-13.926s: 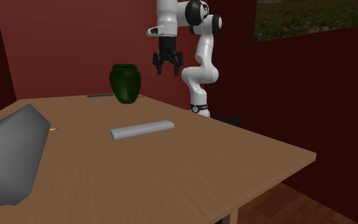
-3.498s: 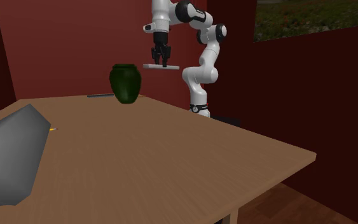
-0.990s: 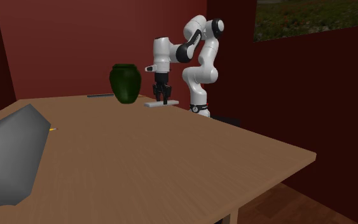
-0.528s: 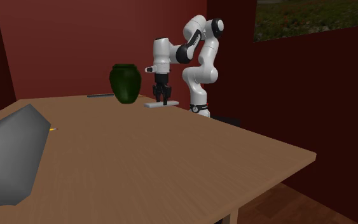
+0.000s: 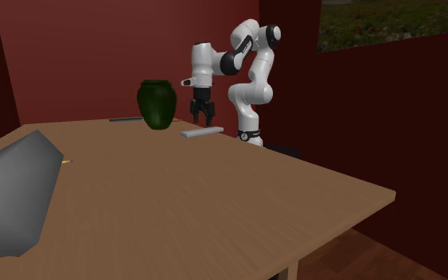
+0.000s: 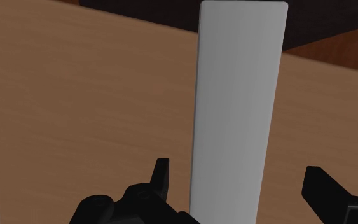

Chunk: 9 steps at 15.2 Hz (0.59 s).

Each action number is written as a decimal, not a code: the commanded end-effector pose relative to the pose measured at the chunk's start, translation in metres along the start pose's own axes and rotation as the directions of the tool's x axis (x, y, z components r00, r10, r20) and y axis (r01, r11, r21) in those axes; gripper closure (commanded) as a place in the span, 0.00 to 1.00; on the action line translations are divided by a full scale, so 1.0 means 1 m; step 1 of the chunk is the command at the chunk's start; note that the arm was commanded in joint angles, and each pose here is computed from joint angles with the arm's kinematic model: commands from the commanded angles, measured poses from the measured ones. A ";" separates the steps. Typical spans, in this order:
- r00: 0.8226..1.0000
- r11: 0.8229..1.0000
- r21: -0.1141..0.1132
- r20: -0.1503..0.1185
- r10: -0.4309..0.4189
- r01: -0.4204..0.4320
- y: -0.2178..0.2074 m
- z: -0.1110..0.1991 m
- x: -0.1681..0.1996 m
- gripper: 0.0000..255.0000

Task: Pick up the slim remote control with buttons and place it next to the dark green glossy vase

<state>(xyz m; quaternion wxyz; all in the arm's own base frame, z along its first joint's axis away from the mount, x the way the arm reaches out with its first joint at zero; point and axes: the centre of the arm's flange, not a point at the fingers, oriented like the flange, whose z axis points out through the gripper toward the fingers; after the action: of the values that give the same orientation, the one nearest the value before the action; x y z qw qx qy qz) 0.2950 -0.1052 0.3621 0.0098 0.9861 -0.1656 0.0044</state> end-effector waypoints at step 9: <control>1.000 1.000 0.000 0.003 0.000 0.000 0.000 -0.032 -0.001 0.00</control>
<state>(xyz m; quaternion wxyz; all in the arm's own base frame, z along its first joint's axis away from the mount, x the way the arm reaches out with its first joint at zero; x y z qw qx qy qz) 0.2943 -0.1042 0.3935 0.0097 0.9861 -0.1656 0.0030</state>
